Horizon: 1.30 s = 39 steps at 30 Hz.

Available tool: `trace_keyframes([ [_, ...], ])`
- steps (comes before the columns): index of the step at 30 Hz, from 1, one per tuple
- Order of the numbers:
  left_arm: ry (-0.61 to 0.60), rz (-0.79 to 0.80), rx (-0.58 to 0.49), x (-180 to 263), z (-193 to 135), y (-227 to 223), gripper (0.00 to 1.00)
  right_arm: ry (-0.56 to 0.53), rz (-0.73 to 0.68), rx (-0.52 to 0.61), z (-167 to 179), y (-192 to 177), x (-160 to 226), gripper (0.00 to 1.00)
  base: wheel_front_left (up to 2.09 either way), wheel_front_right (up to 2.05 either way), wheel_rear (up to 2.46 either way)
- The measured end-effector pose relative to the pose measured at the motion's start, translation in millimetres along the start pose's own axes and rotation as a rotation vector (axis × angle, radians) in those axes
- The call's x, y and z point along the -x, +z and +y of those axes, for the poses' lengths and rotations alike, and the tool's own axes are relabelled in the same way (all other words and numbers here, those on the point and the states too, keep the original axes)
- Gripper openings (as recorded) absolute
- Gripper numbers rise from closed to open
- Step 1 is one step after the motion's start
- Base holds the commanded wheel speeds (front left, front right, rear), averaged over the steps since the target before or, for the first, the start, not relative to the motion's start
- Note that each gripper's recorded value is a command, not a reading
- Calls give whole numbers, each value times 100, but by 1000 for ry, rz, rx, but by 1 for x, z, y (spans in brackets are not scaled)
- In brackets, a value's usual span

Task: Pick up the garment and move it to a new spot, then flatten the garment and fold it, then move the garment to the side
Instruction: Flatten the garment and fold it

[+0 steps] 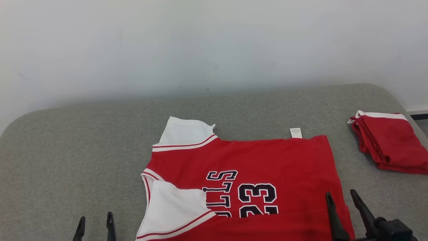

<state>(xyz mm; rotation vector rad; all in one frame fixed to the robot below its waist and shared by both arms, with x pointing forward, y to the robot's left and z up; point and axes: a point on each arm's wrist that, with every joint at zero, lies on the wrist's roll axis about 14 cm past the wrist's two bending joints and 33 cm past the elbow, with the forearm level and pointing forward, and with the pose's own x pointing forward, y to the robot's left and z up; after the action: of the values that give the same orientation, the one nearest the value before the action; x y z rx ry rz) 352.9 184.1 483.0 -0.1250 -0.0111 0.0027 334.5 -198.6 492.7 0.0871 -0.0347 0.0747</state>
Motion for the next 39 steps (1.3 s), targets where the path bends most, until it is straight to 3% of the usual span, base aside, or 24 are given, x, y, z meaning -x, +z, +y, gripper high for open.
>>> trace_keyframes([
  [21, -61, 68, 12, -17, -16, -21, 100, 10, 42, 10, -4, 0, -22, 100, 0, 0, 0],
  [31, -151, 64, 34, -112, -33, 6, 100, 26, 321, 48, -24, -9, -88, 100, 0, 0, 0],
  [39, -192, 204, 90, -185, -49, -10, 100, 33, 503, 43, -30, -16, -140, 100, 0, 0, 0],
])
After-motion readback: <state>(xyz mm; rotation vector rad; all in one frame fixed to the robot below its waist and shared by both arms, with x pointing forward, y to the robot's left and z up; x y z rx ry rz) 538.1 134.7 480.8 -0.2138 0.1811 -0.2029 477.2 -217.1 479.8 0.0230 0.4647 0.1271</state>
